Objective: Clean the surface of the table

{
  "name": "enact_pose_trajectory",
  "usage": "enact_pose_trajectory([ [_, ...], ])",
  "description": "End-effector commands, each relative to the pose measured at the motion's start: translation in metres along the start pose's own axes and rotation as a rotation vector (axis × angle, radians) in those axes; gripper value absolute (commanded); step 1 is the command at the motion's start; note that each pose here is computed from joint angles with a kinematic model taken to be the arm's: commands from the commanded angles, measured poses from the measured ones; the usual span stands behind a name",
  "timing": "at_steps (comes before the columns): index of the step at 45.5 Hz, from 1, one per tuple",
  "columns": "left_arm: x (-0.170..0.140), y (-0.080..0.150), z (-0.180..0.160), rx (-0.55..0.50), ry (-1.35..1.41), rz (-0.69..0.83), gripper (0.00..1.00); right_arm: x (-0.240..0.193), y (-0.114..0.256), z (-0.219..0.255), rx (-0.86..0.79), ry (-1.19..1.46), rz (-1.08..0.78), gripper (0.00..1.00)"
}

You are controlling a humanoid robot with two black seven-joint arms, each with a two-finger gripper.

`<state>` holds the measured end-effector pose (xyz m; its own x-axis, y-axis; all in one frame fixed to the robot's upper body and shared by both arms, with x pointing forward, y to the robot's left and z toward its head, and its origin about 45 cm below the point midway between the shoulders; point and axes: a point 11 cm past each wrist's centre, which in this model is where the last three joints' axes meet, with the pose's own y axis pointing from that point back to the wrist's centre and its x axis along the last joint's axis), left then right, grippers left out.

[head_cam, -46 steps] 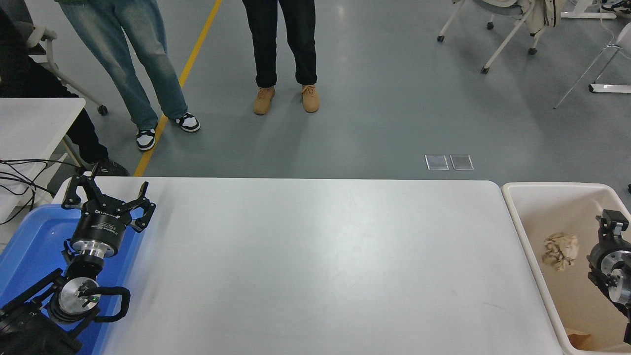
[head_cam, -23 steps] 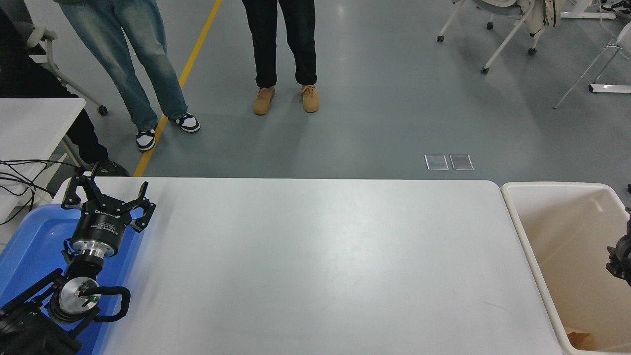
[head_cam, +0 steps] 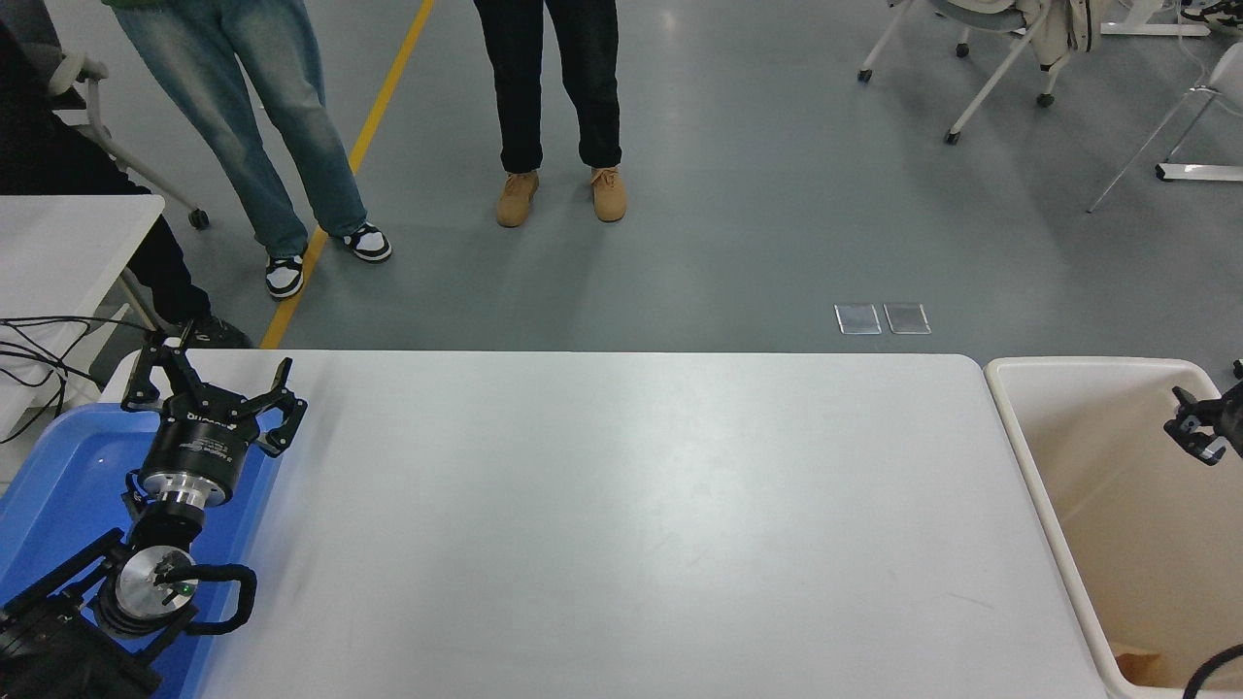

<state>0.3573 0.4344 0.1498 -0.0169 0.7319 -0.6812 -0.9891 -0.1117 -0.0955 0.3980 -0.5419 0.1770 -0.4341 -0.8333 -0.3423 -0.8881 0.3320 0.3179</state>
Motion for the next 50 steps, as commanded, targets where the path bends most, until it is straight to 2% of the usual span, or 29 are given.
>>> enact_pose_trajectory([
  [1, 0.000, 0.000, 0.000, 0.000, 0.000, 0.000, 0.99, -0.060, 0.003, 0.016, -0.009, -0.151, -0.194, 1.00],
  [6, 0.000, 0.000, 0.000, 0.000, 0.000, 0.000, 0.99, -0.083, 0.003, 0.039, -0.043, -0.184, -0.254, 1.00],
  [14, 0.000, 0.000, 0.000, 0.000, 0.000, 0.000, 0.99, -0.096, 0.004, 0.056, -0.053, -0.207, -0.274, 1.00],
  [24, 0.000, -0.001, 0.000, -0.001, 0.000, -0.001, 0.99, -0.099, 0.008, 0.045, 0.083, -0.257, -0.345, 1.00],
  [30, 0.000, 0.000, 0.000, 0.000, 0.000, 0.000, 0.99, -0.097, 0.016, 0.061, 0.147, -0.243, -0.353, 1.00],
  [36, 0.000, -0.001, 0.000, -0.001, 0.000, -0.001, 0.99, -0.088, 0.025, 0.085, 0.124, -0.124, -0.366, 1.00],
  [50, 0.000, 0.000, 0.000, 0.000, 0.000, 0.000, 0.99, -0.079, 0.032, 0.102, 0.092, -0.092, -0.361, 1.00],
])
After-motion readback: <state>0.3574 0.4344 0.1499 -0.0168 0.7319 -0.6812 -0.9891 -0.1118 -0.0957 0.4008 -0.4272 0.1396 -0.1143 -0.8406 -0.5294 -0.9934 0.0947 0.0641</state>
